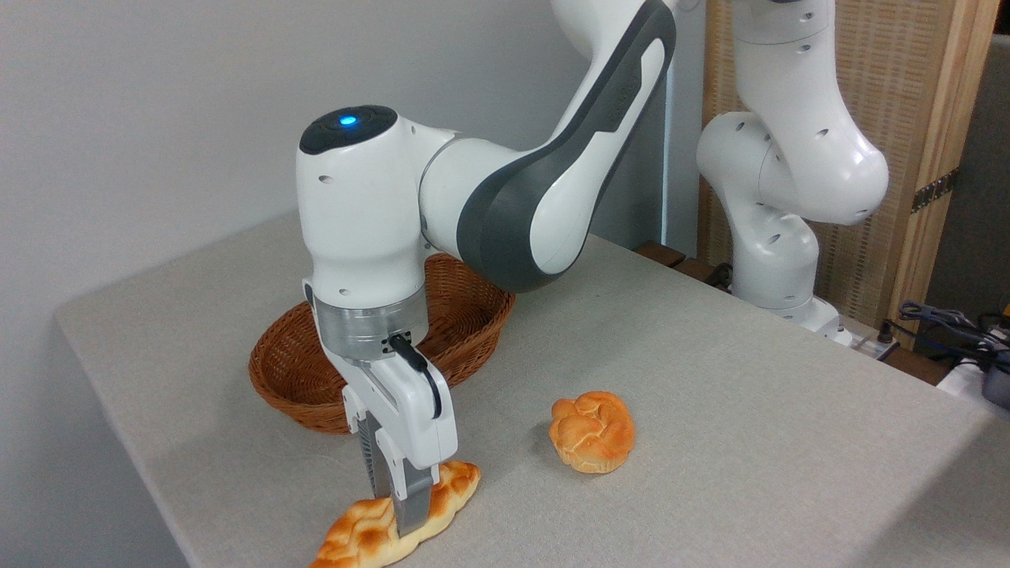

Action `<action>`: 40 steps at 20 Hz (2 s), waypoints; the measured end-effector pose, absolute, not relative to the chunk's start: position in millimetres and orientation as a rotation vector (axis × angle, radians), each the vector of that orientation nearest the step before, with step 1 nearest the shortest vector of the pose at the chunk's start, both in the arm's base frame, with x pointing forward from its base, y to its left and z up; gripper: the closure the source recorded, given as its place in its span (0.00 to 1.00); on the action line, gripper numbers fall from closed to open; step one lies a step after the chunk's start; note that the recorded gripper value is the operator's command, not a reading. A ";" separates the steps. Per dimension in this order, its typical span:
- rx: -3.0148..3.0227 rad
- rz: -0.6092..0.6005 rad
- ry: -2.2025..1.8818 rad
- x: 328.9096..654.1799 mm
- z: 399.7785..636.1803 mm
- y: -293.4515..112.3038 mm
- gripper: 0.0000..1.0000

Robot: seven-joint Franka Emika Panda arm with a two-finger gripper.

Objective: Put bread into the basket
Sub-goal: 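Lift the braided loaf and carry it over the wicker basket, then lower the loaf into the basket and open the gripper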

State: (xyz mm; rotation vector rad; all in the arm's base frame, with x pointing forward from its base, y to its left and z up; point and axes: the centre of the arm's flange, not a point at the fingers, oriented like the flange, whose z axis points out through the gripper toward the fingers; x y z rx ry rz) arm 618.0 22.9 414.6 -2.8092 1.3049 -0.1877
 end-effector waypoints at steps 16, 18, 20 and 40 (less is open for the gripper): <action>-2.968 -0.211 1.318 620.1 534.6 -14.7 0.67; -2.978 -0.189 1.337 610.3 546.4 -35.8 0.65; -2.978 -0.174 1.364 598.7 559.9 -56.5 0.63; -2.942 -0.013 1.506 538.8 507.1 -152.3 0.10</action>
